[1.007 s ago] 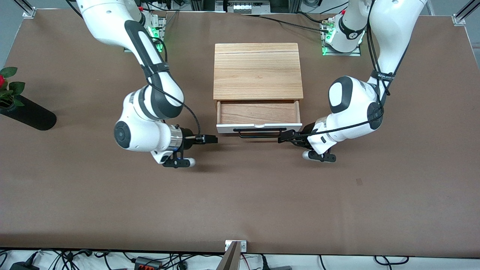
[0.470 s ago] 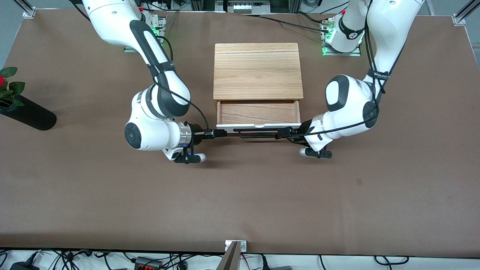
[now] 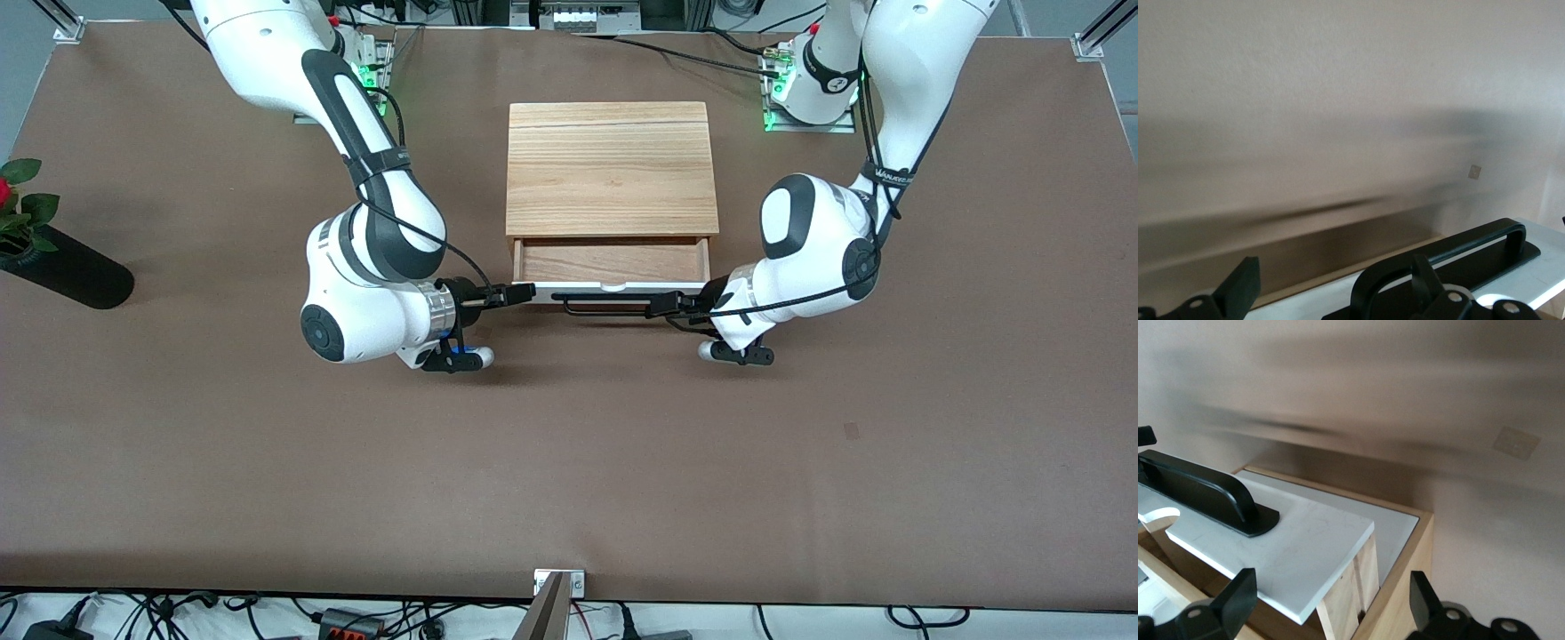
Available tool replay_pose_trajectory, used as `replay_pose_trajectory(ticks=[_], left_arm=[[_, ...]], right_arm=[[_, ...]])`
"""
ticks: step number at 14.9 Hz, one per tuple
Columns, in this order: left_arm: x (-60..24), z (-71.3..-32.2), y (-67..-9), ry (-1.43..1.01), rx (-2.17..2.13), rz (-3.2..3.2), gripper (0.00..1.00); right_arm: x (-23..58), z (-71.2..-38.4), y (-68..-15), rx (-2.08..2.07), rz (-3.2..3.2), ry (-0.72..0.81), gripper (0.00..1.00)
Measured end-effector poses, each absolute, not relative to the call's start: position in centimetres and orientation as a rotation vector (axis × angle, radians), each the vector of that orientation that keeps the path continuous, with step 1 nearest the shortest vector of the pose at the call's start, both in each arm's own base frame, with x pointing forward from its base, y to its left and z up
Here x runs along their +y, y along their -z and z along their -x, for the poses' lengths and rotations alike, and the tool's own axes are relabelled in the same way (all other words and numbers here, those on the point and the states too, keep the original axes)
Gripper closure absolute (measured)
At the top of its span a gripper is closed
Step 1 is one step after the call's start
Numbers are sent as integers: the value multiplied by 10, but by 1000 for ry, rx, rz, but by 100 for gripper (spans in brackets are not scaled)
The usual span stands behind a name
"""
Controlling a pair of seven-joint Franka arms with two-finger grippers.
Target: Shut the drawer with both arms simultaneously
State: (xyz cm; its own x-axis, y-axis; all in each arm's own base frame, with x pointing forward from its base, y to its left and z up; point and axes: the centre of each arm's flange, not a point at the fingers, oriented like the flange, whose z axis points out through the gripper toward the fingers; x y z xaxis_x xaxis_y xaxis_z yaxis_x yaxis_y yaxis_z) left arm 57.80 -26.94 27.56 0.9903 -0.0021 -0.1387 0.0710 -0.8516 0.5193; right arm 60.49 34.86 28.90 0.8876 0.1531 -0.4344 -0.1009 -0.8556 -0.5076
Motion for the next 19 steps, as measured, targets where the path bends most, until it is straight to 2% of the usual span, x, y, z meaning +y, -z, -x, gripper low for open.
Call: replay_pose_trajectory(ticks=[5,11,16,19], left_arm=[[-282,-561,-272,260,82,-2577,0],[-285,-550,-269,349,66,-2573,0],[-286,-546,-269,369,57,-2572,0],[-289,-532,-265,476,33,-2563,0]], right_arm=[[354,-600,-286,-48,2512,-662,0],[382,-580,-270,-99,2506,-726,0],[382,-577,-270,-105,2502,-749,0],[371,-584,-266,-82,2513,-737,0]])
